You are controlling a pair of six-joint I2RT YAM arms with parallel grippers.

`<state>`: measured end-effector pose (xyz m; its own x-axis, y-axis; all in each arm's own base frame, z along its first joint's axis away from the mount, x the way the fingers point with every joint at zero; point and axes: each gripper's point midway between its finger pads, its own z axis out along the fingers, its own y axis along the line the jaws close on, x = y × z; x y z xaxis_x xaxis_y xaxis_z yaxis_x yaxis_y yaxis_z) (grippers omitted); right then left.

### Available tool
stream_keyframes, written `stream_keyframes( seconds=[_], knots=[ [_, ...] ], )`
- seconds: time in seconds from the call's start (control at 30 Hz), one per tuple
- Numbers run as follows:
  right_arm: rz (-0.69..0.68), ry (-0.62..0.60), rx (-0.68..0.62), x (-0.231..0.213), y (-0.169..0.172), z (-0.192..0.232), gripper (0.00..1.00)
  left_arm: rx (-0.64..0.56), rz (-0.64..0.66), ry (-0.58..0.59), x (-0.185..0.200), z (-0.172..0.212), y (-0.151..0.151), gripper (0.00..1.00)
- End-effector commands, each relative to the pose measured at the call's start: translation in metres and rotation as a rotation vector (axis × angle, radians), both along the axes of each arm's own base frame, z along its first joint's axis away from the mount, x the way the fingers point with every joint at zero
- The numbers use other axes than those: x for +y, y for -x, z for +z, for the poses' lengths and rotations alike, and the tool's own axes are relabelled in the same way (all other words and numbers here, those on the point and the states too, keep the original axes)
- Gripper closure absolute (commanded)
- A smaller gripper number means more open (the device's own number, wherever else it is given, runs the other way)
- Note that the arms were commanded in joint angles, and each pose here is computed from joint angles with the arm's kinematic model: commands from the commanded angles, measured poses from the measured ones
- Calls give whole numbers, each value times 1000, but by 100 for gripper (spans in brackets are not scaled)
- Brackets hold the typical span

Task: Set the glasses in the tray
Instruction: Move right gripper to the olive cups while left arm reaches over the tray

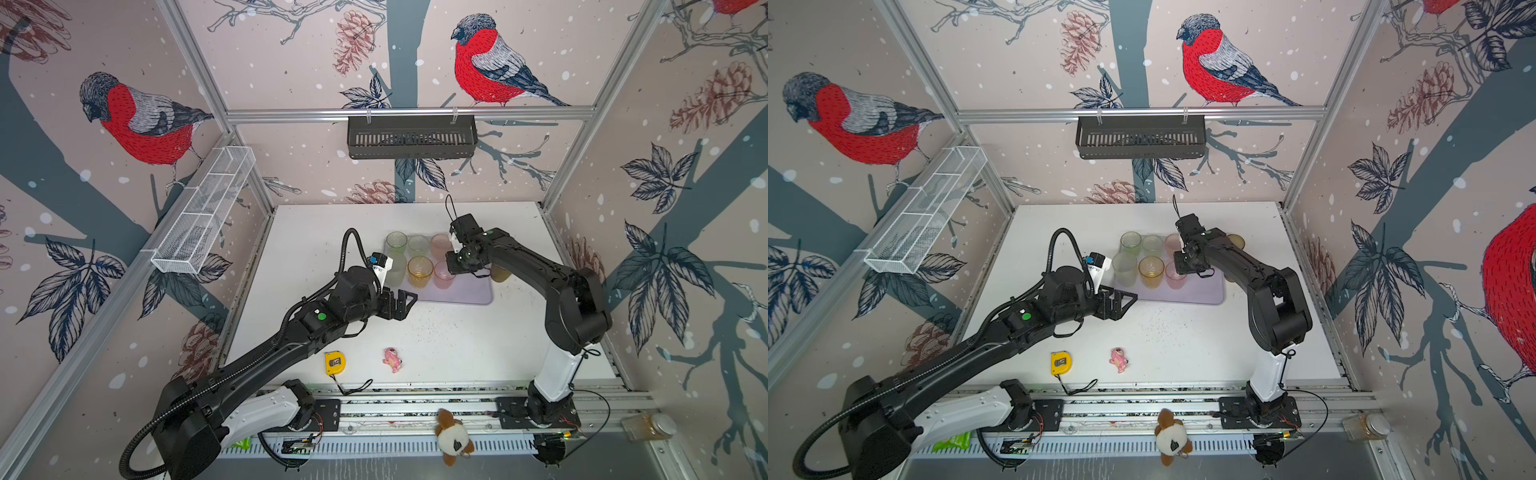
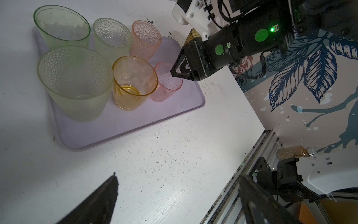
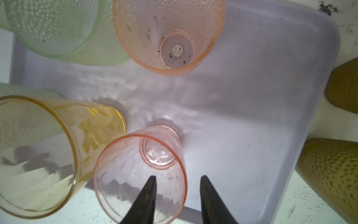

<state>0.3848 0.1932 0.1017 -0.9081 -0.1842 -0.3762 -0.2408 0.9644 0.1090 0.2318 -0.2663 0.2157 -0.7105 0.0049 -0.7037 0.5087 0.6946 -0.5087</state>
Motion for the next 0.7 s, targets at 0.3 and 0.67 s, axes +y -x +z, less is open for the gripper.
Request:
stream_keyframes(
  seconds=[0.3,0.67],
  knots=[
    [-44,9,-69,-10,4,47,54,-41,6,24,0,15,-3,3],
    [-79,4,-132,-23,6,86,52,-60,-45,17,-10,23,-4,3]
  ],
)
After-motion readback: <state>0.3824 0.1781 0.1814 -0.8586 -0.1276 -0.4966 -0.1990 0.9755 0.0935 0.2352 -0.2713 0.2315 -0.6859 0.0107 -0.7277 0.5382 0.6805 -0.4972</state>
